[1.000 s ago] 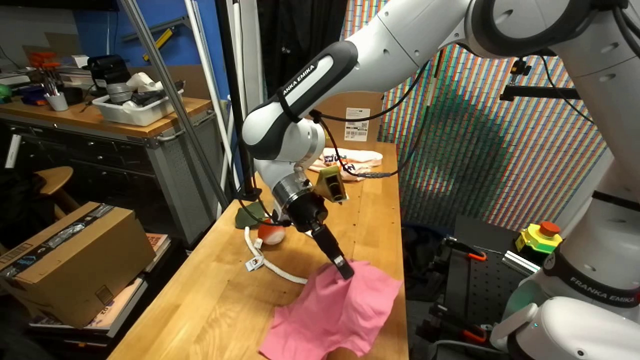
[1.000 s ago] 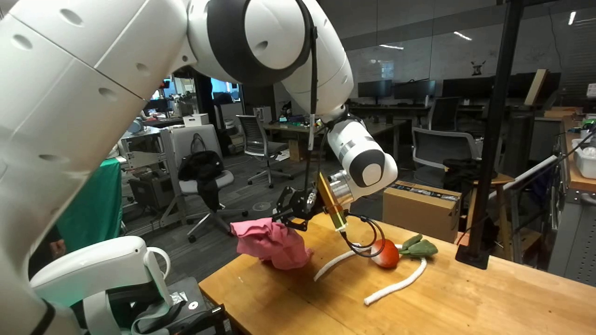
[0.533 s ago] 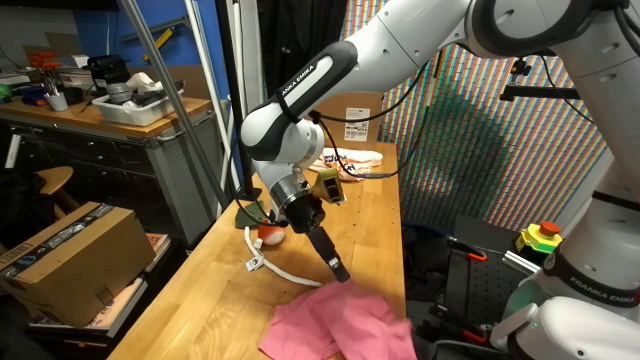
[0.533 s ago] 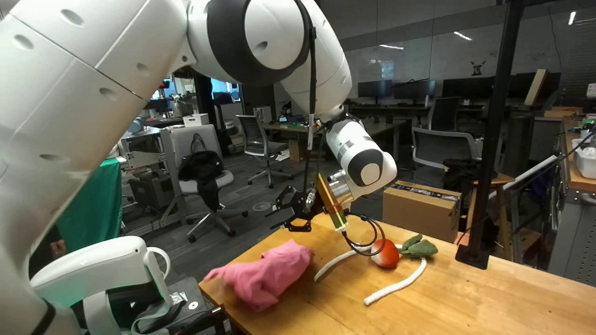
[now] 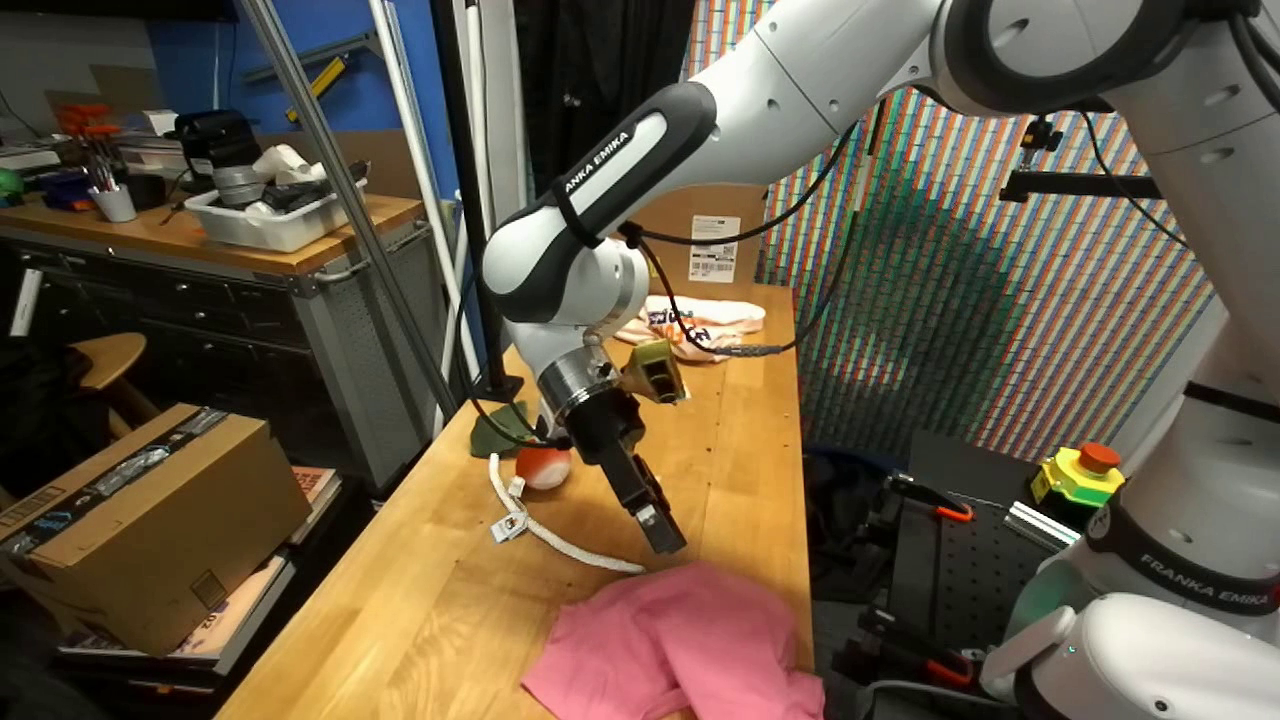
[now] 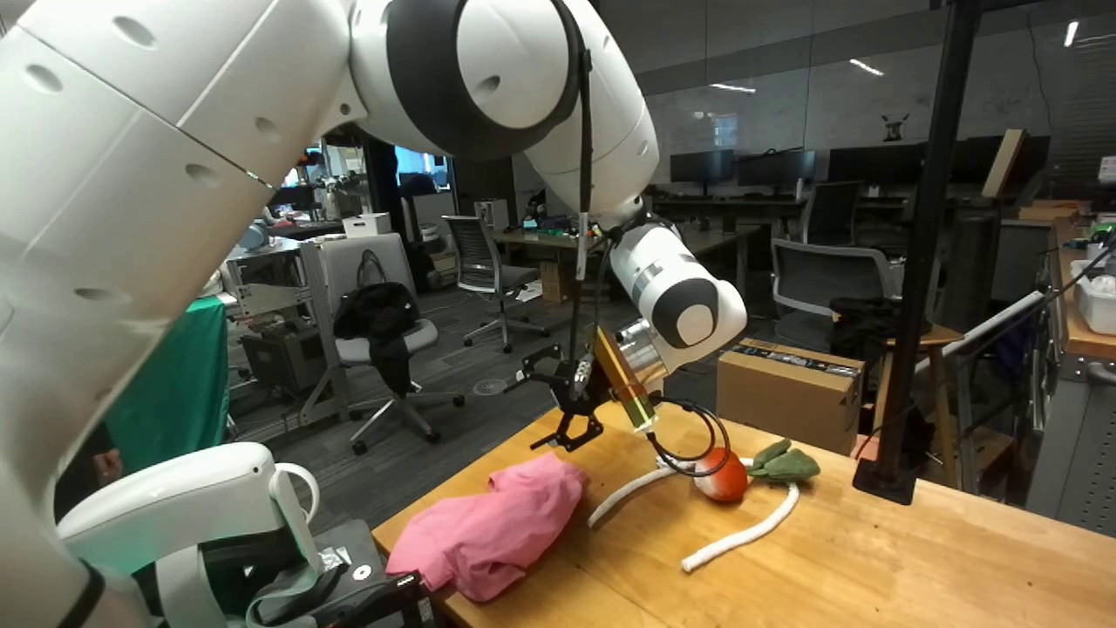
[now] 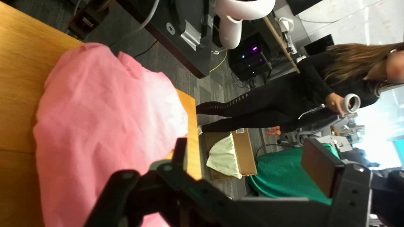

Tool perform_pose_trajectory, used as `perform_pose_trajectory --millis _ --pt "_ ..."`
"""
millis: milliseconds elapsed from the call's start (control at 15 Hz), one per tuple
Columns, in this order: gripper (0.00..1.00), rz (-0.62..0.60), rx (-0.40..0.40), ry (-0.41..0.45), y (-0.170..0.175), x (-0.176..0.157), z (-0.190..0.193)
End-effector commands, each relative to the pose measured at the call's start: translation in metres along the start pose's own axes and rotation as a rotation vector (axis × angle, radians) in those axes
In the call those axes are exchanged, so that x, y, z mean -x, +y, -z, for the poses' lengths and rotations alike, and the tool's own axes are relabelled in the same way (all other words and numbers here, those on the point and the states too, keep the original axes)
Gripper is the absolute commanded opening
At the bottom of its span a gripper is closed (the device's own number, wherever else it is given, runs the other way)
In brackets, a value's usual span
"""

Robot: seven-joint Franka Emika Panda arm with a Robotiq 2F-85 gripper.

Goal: Separate the objects on the table.

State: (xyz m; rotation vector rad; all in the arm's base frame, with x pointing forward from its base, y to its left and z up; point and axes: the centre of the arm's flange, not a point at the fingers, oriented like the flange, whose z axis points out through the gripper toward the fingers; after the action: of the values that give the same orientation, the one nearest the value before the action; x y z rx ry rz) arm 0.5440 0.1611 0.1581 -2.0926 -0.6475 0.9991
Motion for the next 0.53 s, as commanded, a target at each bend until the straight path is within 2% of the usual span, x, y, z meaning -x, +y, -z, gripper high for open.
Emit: perform_pose_trajectory --millis 0,467 --pt "1.00 -0.081 0.169 0.047 -0.003 0.000 0.015" --pt "1.00 -0.215 0.468 0.208 -0.008 0.006 0.061"
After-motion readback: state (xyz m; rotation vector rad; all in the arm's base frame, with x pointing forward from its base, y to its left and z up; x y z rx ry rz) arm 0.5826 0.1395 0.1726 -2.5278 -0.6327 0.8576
